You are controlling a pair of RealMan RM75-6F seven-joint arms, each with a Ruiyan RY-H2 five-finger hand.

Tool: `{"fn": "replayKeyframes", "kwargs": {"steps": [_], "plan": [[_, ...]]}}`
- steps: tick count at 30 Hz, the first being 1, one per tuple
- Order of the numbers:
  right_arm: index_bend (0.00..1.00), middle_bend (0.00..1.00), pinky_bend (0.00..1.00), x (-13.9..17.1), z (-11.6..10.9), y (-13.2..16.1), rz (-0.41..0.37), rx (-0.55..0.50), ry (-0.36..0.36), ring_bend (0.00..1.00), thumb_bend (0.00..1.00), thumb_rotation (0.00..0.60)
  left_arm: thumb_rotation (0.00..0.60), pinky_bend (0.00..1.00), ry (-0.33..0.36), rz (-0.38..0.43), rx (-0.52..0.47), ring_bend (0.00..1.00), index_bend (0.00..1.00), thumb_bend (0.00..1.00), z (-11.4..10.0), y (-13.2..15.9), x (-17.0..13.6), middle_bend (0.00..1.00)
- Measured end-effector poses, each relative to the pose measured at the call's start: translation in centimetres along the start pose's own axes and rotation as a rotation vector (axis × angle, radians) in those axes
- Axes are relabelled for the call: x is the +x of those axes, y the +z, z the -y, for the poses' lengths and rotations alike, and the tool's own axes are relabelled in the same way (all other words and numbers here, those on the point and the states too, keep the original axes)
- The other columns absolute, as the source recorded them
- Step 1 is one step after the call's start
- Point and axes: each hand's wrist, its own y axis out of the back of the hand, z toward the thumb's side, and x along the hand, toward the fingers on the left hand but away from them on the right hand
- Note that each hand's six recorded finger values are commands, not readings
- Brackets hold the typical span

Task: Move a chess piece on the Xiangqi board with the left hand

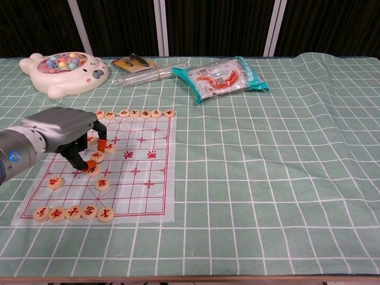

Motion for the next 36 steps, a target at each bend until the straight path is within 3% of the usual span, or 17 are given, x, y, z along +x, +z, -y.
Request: {"fn": "replayKeyframes", "kwargs": {"steps": [36], "plan": [[0.00,0.00,0.00,0.01,0.03,0.07,0.001,-0.008,0.001,0.00,0.37,0.600,0.600,1.00,-0.006,-0.015,0.022,1.00,0.47,0.27,-0.30,-0.66,-0.12,1.00]]}}
